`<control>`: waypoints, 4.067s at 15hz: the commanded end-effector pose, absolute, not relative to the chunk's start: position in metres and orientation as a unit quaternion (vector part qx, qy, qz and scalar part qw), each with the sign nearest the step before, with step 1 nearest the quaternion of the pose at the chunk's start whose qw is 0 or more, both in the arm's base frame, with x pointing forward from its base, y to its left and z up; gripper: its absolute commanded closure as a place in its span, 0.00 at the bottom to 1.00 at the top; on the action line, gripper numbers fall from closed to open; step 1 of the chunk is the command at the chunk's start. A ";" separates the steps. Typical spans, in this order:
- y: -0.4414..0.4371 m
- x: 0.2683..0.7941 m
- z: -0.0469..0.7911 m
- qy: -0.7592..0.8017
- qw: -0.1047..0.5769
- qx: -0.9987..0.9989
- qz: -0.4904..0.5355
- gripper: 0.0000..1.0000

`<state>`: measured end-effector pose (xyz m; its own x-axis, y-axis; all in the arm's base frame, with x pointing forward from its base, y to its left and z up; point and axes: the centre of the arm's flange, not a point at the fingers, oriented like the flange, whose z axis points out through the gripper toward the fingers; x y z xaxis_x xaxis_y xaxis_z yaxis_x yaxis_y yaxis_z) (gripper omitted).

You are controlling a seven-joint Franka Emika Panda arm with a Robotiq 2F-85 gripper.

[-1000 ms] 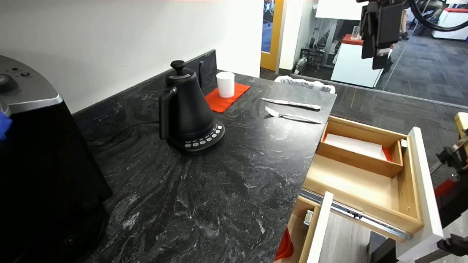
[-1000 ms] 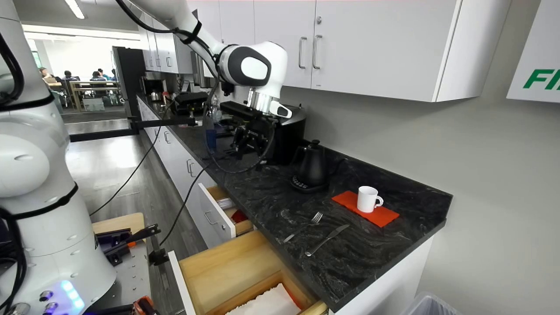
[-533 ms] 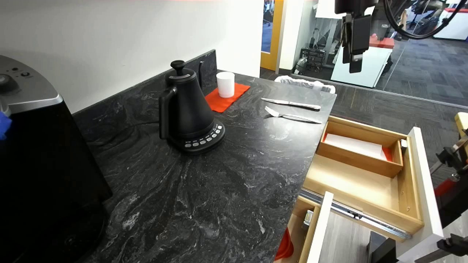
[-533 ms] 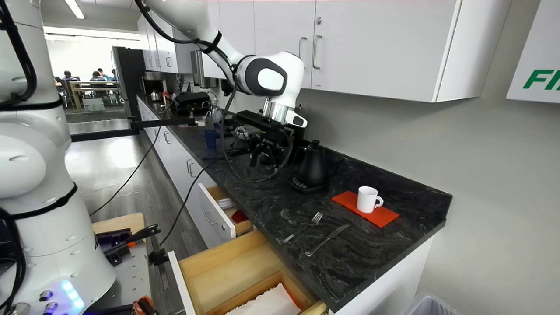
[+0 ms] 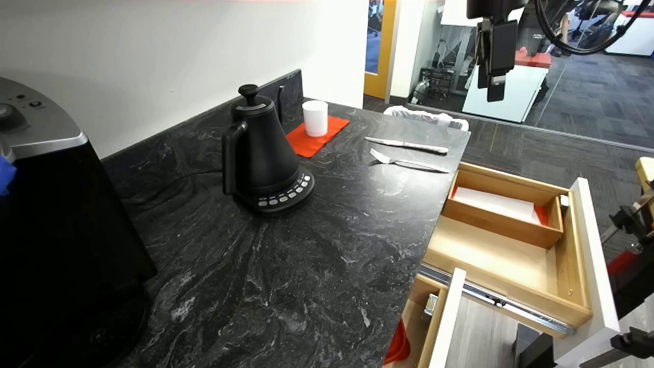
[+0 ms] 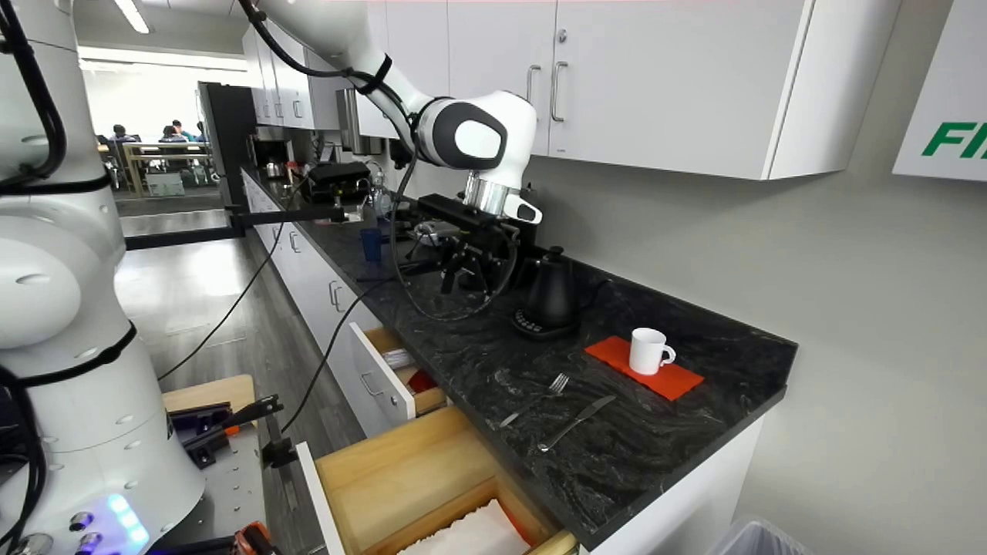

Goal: Put the fork and knife one at a time into the right compartment of the drawer

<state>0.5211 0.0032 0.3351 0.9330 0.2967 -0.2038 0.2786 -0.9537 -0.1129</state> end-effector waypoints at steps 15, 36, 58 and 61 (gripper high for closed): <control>-0.056 0.619 0.242 -0.195 0.000 -0.975 0.105 0.00; -0.048 0.637 0.151 -0.143 -0.008 -0.989 0.040 0.00; -0.053 0.658 0.125 -0.164 -0.026 -0.986 0.028 0.65; -0.053 0.661 0.126 -0.165 -0.022 -0.986 0.026 0.84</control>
<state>0.6561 -0.0505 0.1316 0.9477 0.3140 -0.0570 0.3163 -0.9480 0.0355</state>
